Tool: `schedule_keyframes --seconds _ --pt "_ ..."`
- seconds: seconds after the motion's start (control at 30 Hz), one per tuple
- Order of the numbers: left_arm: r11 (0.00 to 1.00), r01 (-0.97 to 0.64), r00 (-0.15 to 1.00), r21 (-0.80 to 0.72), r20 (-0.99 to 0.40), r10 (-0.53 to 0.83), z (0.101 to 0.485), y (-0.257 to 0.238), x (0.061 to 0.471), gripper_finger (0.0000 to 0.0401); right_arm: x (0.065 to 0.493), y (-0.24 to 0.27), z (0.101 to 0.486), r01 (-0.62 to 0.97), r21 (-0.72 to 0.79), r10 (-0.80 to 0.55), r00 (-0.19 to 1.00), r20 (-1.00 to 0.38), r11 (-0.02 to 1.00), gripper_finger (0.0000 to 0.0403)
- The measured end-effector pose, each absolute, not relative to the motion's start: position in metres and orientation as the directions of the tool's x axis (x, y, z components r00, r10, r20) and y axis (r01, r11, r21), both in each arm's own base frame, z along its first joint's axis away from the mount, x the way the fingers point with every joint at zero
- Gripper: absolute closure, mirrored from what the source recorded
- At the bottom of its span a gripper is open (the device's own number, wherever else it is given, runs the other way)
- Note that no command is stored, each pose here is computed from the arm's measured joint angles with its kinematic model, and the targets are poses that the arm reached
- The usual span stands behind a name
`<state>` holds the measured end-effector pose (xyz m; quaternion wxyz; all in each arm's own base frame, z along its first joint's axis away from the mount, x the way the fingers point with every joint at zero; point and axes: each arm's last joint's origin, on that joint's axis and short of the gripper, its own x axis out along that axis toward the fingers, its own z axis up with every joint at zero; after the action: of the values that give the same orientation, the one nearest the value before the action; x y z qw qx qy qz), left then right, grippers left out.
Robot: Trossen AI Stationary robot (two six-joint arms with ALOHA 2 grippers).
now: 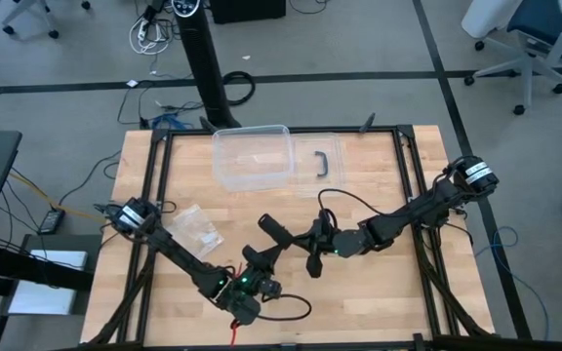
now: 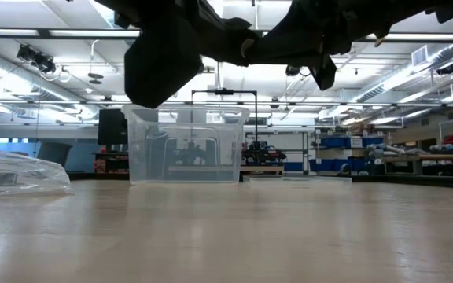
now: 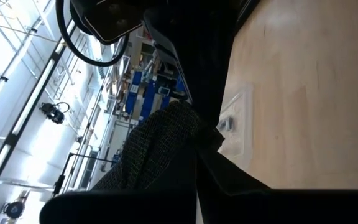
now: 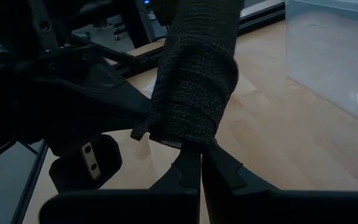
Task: Roll bandage
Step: Roll the black bandage
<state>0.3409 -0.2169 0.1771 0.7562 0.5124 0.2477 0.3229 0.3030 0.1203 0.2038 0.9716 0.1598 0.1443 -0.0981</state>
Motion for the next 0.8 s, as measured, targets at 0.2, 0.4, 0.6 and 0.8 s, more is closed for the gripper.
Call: schedule_keyframes --seconds 0.2,0.4,0.6,0.8 --pt "0.255 -0.246 0.666 0.935 -0.028 0.746 0.177 -0.226 0.334 0.0401 0.3 0.118 0.21 0.274 0.257 -0.194 0.935 -0.296 0.927 0.0403" --pt "0.284 -0.269 0.671 0.92 -0.033 0.741 0.173 -0.227 0.33 0.0401 0.298 0.116 0.215 0.297 0.242 -0.227 0.933 -0.279 0.924 0.0403" --pt "0.362 -0.276 0.689 0.89 -0.08 0.721 0.16 -0.221 0.326 0.0401 0.298 0.117 0.215 0.296 0.237 -0.229 0.934 -0.274 0.925 0.0402" --pt "0.46 -0.261 0.71 0.849 -0.155 0.687 0.152 -0.214 0.326 0.0401 0.297 0.123 0.221 0.282 0.226 -0.233 0.947 -0.219 0.932 0.0402"
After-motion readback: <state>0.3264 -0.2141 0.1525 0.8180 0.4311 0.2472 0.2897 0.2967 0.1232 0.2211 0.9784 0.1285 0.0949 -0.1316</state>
